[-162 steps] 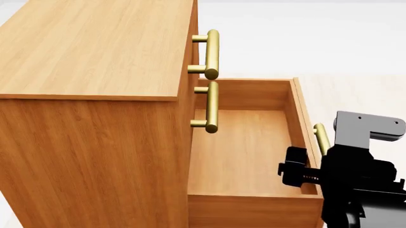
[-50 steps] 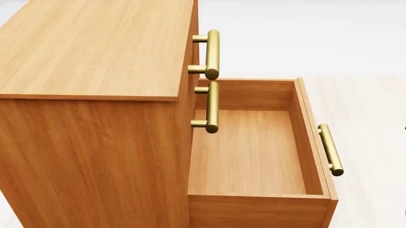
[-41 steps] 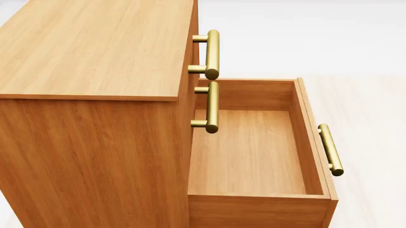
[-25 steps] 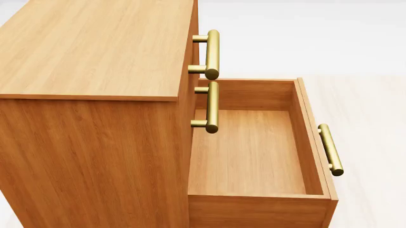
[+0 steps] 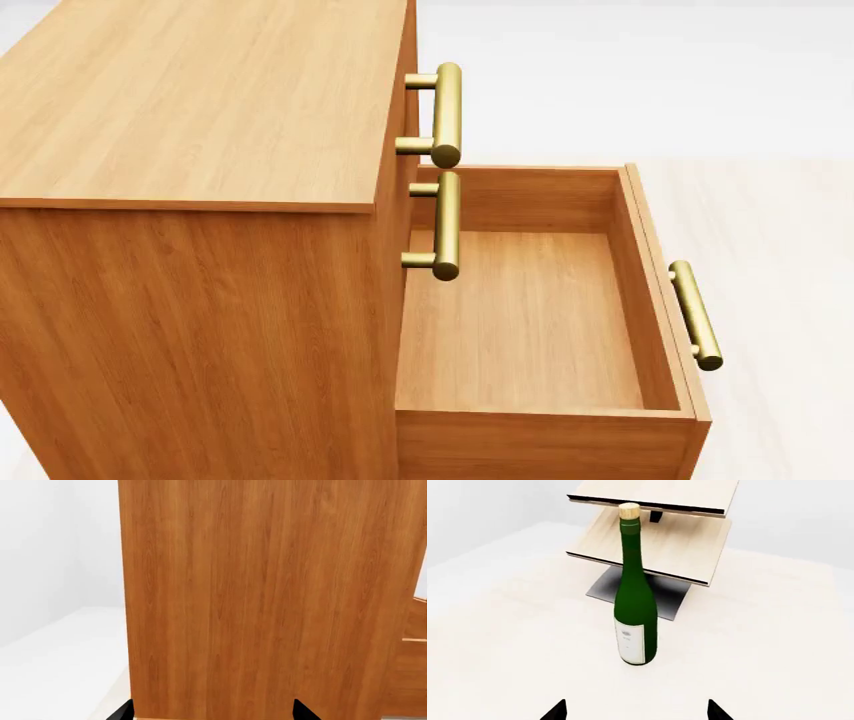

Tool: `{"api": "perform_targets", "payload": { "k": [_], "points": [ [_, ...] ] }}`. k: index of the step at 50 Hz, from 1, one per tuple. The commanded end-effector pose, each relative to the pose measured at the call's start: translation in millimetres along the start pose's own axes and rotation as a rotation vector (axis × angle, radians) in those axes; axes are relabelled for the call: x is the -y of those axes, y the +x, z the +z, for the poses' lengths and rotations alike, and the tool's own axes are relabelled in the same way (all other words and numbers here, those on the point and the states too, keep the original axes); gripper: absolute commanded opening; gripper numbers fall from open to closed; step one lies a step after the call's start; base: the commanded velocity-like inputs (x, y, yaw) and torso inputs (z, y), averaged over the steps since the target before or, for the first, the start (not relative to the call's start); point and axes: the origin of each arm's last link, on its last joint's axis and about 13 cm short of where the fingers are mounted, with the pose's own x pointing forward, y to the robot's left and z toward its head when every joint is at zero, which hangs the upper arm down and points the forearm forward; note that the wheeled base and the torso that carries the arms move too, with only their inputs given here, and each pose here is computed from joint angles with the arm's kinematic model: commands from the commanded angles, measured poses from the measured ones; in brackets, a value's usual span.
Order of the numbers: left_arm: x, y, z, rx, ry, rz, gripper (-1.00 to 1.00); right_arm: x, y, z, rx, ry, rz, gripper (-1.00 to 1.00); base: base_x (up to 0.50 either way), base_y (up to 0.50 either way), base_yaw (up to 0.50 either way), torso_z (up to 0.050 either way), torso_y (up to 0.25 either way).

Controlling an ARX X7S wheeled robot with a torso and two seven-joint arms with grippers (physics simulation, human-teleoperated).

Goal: Put the bowl in the bottom drawer of the cabinet and close it.

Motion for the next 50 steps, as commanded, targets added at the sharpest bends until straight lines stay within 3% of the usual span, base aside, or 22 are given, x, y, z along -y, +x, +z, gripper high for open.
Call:
{"api": "perform_targets", "payload": {
  "k": [1,8,30,40,48,50],
  "points": [
    [-0.3,-1,-2,0.001,0.002,-0.001,1.0,3.5,4,-2,-0.1,0.034,-0.014,1.0,0.0,0.0,0.0,0.0,0.0],
    [0.6,0,5,0.003,0.004,0.0,1.0,9.2,9,-8,-0.123,0.038,-0.103,1.0,0.0,0.0,0.0,0.0,0.0],
    [0.1,-1,-2,0.003,0.002,0.001,1.0,18.6,20,-19,-0.2,0.038,-0.207,1.0,0.0,0.0,0.0,0.0,0.0],
    [-0.5,0,-5,0.004,0.001,0.0,1.0,22.5,23,-24,-0.23,0.027,-0.241,1.0,0.0,0.0,0.0,0.0,0.0],
    [0.8,1,5,0.003,0.0,0.0,1.0,21.4,26,-29,-0.294,0.044,-0.207,1.0,0.0,0.0,0.0,0.0,0.0],
    [-0.2,0,-4,0.003,0.0,0.001,1.0,21.4,28,-31,-0.32,0.055,-0.199,1.0,0.0,0.0,0.0,0.0,0.0]
  ]
}}
